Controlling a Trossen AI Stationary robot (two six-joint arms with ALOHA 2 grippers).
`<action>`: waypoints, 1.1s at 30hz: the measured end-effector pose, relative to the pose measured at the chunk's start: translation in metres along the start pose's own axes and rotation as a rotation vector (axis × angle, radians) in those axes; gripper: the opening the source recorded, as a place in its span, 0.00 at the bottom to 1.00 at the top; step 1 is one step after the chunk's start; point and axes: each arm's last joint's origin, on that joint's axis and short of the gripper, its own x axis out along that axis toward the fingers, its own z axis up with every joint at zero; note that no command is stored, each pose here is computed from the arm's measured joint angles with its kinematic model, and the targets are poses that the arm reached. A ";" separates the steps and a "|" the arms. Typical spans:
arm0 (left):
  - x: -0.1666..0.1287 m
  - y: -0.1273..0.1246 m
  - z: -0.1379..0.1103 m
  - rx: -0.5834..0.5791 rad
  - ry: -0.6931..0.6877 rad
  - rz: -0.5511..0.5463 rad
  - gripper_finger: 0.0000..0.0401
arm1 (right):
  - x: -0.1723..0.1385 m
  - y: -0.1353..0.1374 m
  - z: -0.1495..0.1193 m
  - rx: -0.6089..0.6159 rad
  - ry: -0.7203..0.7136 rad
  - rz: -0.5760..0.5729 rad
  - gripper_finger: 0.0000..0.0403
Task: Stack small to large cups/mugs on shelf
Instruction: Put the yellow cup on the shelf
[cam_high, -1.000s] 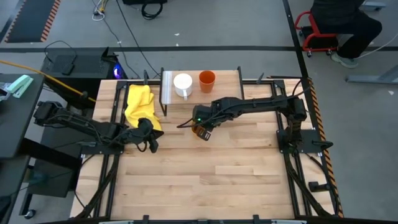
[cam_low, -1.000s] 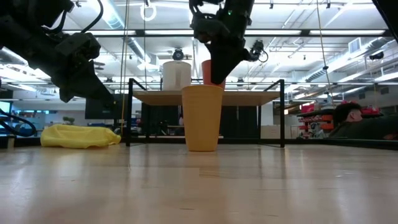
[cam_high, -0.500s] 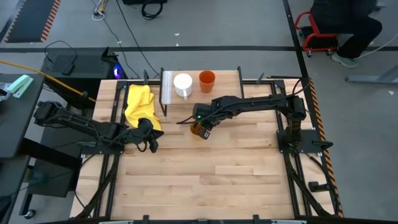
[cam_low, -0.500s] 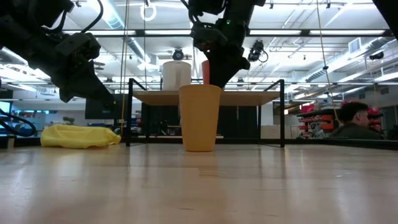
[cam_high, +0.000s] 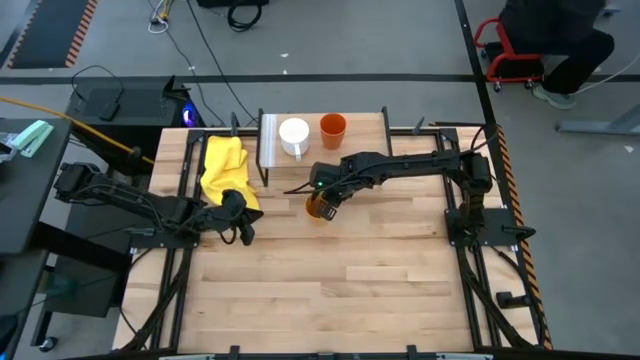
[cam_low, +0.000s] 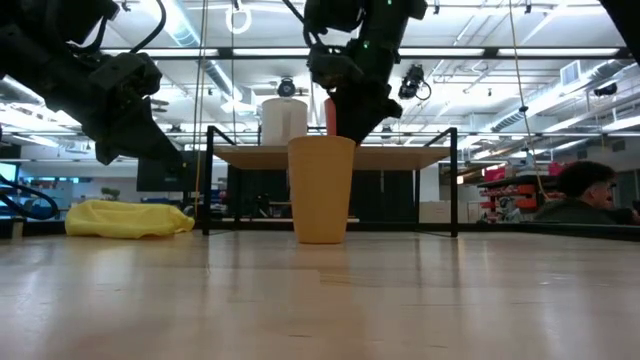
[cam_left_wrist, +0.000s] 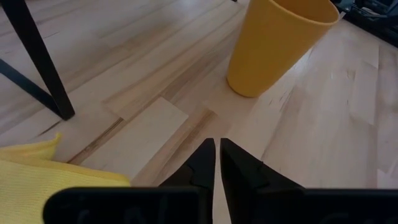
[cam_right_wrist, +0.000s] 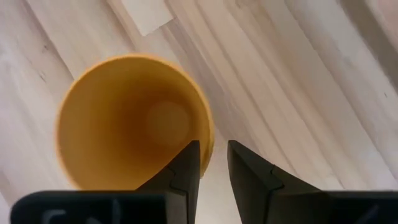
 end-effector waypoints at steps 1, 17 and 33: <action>0.000 0.000 0.000 0.000 0.000 0.000 0.08 | 0.003 0.000 -0.002 0.000 0.005 0.003 0.22; 0.000 0.000 0.000 0.003 0.000 0.000 0.08 | 0.015 -0.003 -0.008 0.017 0.039 0.012 0.22; 0.000 0.000 0.000 0.003 0.001 0.001 0.07 | 0.011 -0.004 -0.010 0.017 0.051 0.007 0.04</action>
